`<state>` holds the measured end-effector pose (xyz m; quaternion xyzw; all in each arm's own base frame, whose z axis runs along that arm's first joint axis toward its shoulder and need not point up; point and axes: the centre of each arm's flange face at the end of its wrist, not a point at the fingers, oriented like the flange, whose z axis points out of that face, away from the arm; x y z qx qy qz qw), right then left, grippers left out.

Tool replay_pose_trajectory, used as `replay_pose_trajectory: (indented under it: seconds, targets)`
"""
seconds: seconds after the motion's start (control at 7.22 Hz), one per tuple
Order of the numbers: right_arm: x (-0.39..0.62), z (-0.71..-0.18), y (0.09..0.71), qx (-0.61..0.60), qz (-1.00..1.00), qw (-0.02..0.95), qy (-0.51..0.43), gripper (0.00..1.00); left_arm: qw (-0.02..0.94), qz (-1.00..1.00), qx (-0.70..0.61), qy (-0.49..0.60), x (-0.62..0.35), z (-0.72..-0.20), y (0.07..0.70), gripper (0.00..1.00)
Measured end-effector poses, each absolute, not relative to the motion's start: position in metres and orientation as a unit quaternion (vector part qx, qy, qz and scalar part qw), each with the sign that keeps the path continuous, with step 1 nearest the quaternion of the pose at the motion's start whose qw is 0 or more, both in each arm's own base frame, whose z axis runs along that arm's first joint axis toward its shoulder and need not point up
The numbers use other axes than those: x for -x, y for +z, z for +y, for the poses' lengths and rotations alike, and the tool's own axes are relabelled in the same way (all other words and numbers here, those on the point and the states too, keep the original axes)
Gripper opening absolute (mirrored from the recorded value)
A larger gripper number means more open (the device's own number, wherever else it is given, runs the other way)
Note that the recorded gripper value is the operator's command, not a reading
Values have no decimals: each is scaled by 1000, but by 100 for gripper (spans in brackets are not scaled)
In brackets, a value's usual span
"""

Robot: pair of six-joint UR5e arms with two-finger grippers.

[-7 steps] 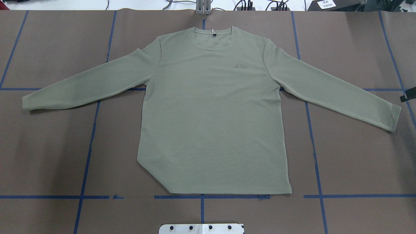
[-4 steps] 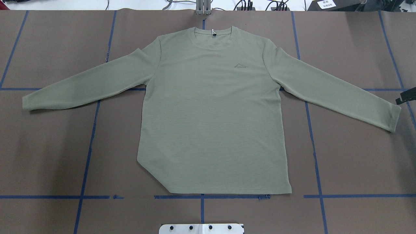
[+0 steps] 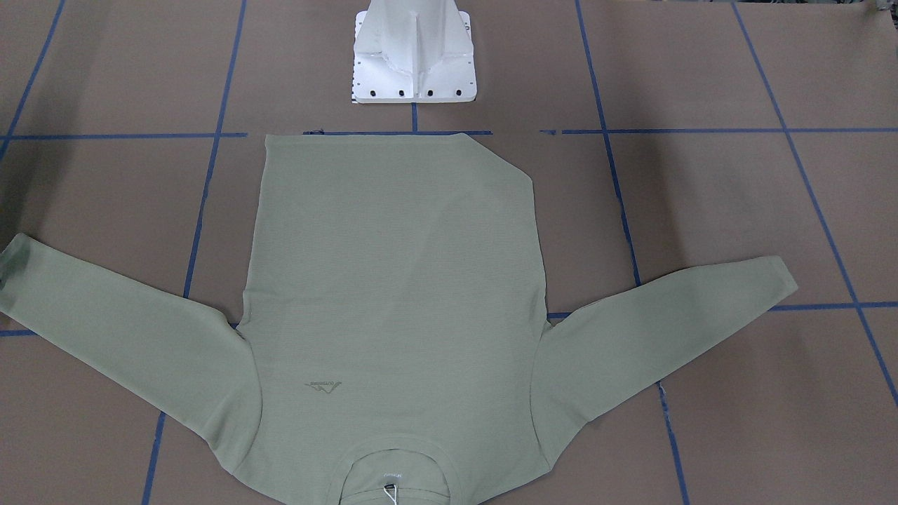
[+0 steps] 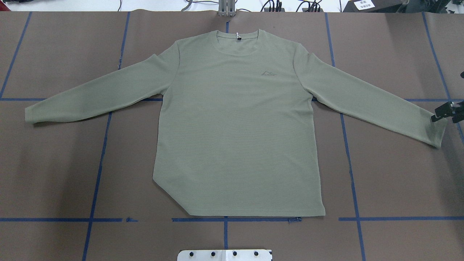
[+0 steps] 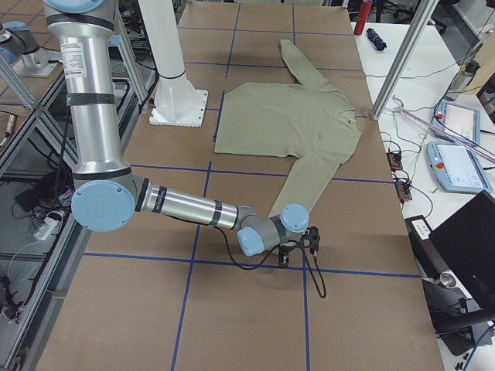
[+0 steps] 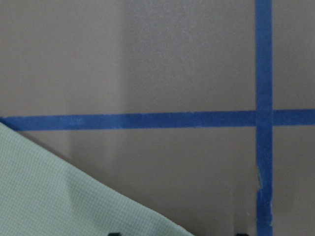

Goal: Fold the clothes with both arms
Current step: 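Lower the right gripper onto the sleeve cuff nearest it, then grasp the cuff with the right gripper and fold it across the chest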

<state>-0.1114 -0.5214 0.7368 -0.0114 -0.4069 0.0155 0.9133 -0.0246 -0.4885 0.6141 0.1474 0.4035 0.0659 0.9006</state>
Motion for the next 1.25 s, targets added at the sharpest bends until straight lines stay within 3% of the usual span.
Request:
replay_pose_trajectory:
  seconds: [0.97,1.25]
  targets:
    - [110,-515,707,-6,-429,903,3,0,895,417,-142,66,23,-486,613,100]
    - [111,-511,671,-15,-446,895,18,0,893,422,-142,67,23,-485,613,100]
